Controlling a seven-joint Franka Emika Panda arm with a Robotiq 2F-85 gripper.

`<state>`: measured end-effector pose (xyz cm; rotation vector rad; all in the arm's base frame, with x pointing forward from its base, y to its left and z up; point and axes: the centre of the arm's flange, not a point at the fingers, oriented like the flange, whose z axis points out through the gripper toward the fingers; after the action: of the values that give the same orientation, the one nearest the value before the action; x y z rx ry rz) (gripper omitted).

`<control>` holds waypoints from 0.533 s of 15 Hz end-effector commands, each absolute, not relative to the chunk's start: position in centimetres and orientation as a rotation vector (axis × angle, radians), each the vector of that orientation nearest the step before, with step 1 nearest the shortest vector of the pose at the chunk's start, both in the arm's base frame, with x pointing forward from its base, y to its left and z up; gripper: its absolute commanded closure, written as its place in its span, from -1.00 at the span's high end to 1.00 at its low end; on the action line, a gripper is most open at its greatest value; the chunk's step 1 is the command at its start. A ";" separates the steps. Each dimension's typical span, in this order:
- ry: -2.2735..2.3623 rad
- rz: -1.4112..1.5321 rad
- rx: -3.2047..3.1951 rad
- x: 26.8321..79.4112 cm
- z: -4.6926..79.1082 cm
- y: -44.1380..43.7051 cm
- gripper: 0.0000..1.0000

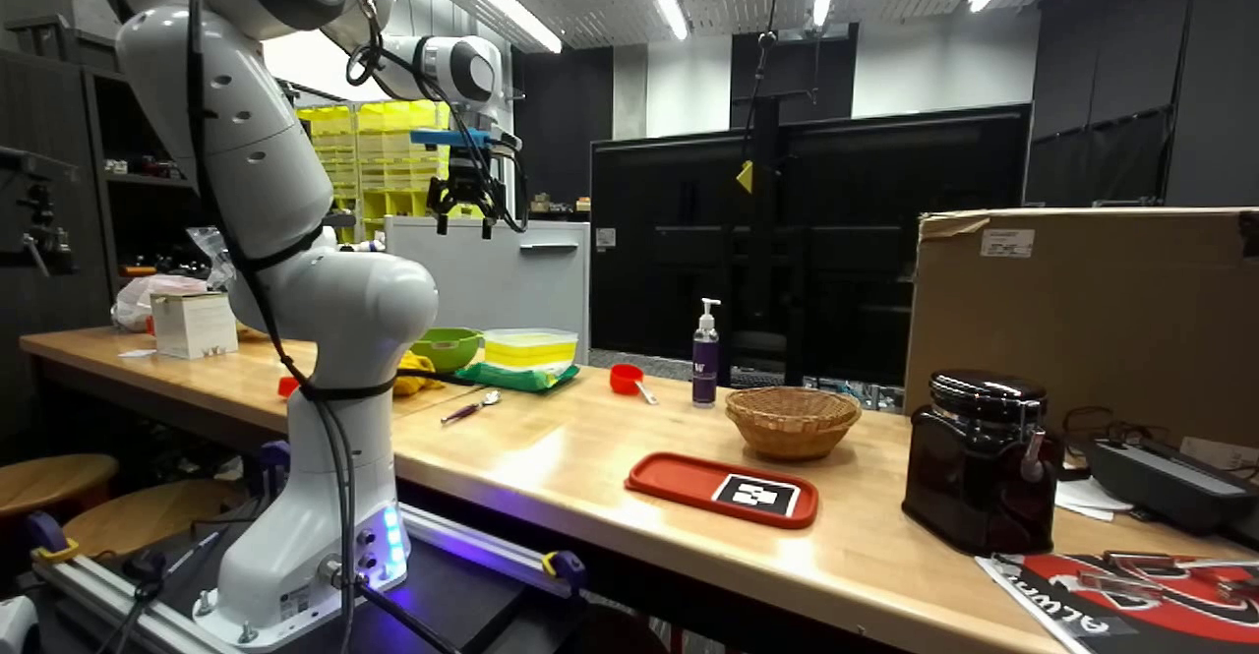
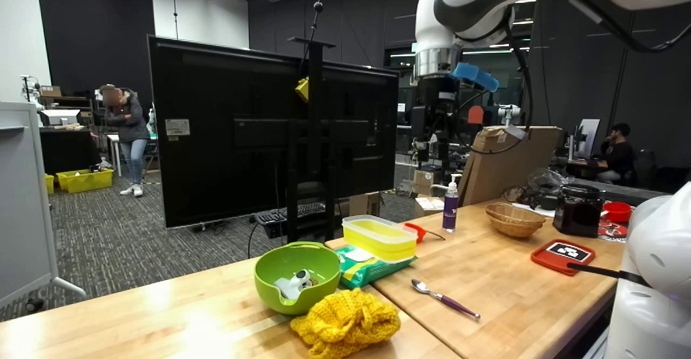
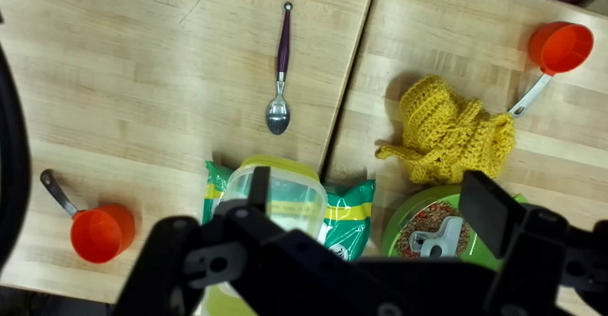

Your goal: Take the white clip out of the green bowl and place it to the right of the yellow knitted item

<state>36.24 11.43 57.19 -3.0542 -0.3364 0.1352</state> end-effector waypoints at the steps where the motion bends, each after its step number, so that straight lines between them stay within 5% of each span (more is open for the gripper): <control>1: -0.336 0.135 -3.054 36.2 57.2 11.4 1.00; 8: -0.494 0.171 -3.118 40.4 55.5 12.1 1.00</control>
<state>37.31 11.32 56.25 -3.0779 -0.3977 0.1641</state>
